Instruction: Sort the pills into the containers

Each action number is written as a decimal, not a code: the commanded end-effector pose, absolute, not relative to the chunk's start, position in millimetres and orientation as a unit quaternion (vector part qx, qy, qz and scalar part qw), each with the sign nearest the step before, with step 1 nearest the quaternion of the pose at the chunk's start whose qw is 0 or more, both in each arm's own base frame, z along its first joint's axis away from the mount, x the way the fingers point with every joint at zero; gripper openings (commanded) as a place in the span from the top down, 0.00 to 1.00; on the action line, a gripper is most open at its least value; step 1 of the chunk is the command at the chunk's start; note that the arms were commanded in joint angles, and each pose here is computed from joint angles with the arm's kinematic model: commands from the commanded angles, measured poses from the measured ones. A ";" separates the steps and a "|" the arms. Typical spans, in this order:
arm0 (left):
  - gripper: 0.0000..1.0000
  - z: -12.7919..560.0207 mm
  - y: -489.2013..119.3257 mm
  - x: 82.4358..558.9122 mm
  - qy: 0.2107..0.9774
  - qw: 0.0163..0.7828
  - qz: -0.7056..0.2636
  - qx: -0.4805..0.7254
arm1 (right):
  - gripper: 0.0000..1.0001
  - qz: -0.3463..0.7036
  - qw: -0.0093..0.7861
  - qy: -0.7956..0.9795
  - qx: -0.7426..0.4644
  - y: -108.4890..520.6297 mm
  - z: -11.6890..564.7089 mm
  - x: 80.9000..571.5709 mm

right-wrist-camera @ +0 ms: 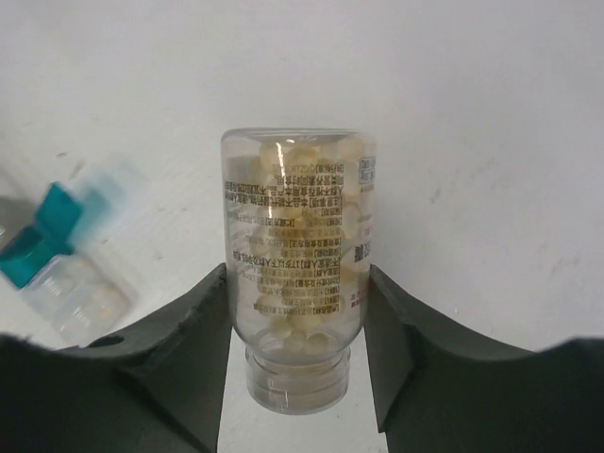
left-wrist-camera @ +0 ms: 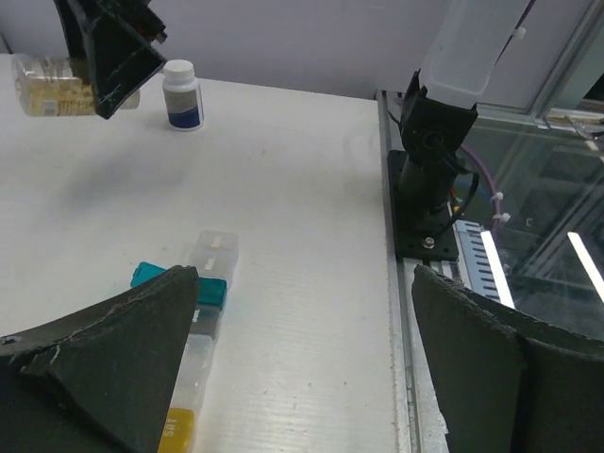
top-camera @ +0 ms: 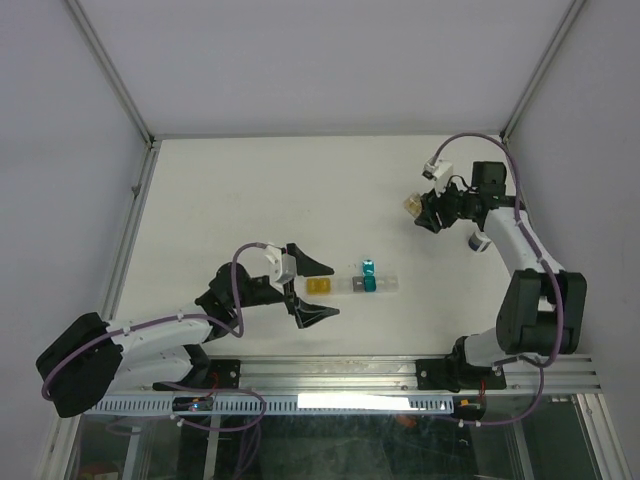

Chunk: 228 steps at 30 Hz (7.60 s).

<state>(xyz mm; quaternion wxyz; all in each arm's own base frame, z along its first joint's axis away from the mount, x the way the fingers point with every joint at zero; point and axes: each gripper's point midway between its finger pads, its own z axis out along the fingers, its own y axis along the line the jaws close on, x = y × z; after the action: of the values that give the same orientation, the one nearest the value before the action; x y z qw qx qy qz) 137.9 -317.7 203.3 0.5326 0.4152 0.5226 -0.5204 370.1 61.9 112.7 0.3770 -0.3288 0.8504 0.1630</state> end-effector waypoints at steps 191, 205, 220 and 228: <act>1.00 294.0 -304.9 179.3 0.411 0.600 -0.607 0.320 | 0.01 0.420 0.477 0.655 -0.408 179.4 331.8 201.0; 1.00 280.5 -322.5 178.2 0.435 0.629 -0.524 0.375 | 0.02 0.444 0.477 0.608 -0.454 187.6 352.3 179.7; 1.00 262.4 -359.2 186.1 0.503 0.616 -0.445 0.411 | 0.17 0.419 0.367 0.672 -0.489 229.2 311.5 172.2; 1.00 259.3 -365.9 186.3 0.506 0.609 -0.449 0.415 | 0.36 0.394 0.339 0.713 -0.470 233.4 291.3 180.2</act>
<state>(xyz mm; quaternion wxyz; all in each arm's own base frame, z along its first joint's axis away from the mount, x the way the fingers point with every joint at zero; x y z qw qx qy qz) 182.6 -359.9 226.0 0.5745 0.4204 0.5397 -0.4493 173.4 233.0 286.9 0.3329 -0.4810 0.6980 0.4131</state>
